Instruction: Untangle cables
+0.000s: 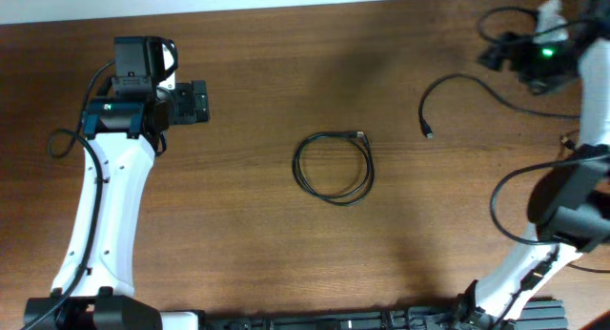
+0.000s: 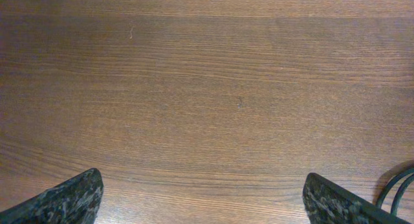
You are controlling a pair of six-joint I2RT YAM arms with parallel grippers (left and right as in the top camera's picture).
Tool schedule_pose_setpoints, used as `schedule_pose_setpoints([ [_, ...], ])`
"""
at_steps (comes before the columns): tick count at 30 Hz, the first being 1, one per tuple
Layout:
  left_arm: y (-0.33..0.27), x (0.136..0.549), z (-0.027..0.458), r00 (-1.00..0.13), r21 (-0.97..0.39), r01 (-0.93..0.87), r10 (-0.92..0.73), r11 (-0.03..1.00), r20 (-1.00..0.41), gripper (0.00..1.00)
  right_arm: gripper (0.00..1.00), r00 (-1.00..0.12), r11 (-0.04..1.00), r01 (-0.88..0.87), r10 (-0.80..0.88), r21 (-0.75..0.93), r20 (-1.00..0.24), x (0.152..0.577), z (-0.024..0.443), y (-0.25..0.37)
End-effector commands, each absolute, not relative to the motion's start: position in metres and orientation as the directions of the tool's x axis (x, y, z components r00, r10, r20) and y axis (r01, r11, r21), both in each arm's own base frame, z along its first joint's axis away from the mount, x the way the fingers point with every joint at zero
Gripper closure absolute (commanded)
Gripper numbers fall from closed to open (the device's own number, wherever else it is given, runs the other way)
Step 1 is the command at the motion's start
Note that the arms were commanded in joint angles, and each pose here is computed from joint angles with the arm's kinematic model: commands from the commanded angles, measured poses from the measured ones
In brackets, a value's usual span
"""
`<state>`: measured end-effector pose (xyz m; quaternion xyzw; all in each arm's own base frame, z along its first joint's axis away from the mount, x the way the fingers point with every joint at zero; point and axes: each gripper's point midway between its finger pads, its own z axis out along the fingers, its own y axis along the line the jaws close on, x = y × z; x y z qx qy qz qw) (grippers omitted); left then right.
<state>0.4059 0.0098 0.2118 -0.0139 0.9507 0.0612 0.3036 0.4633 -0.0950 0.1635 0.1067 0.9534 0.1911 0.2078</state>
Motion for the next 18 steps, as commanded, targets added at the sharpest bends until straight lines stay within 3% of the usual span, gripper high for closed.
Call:
schedule_pose_setpoints([
  [1, 0.012, 0.405, 0.224, -0.795, 0.104, -0.081, -0.001, 0.991, -0.606, 0.01, 0.01, -0.923, 0.946, 0.069, 0.181, 0.316, -0.34, 0.471, 0.147, -0.063],
  [4, 0.012, 0.405, 0.224, -0.795, 0.104, -0.081, -0.001, 0.991, -0.606, 0.01, 0.01, -0.942, 0.975, 0.114, 0.167, 0.19, -0.292, 0.474, 0.127, -0.049],
  [9, 0.012, 0.405, 0.224, -0.796, 0.104, -0.081, -0.002, 0.991, -0.606, 0.01, 0.02, -0.98, 0.989, 0.0, 0.03, 0.147, -0.198, 0.473, 0.083, 0.0],
  [14, 0.012, 0.405, 0.224, -0.795, 0.104, -0.081, -0.002, 0.991, -0.606, 0.01, 0.12, -0.999, 0.992, -0.008, -0.001, 0.128, -0.048, 0.456, 0.036, 0.011],
  [16, 0.012, 0.405, 0.224, -0.795, 0.104, -0.081, -0.002, 0.991, -0.606, 0.01, 0.28, -0.999, 0.993, 0.003, -0.001, 0.115, 0.035, 0.442, 0.018, 0.009],
  [18, 0.012, 0.405, 0.224, -0.795, 0.104, -0.081, -0.002, 0.991, -0.606, 0.01, 0.3, -0.998, 0.995, 0.004, -0.002, 0.103, 0.061, 0.437, 0.013, 0.007],
])
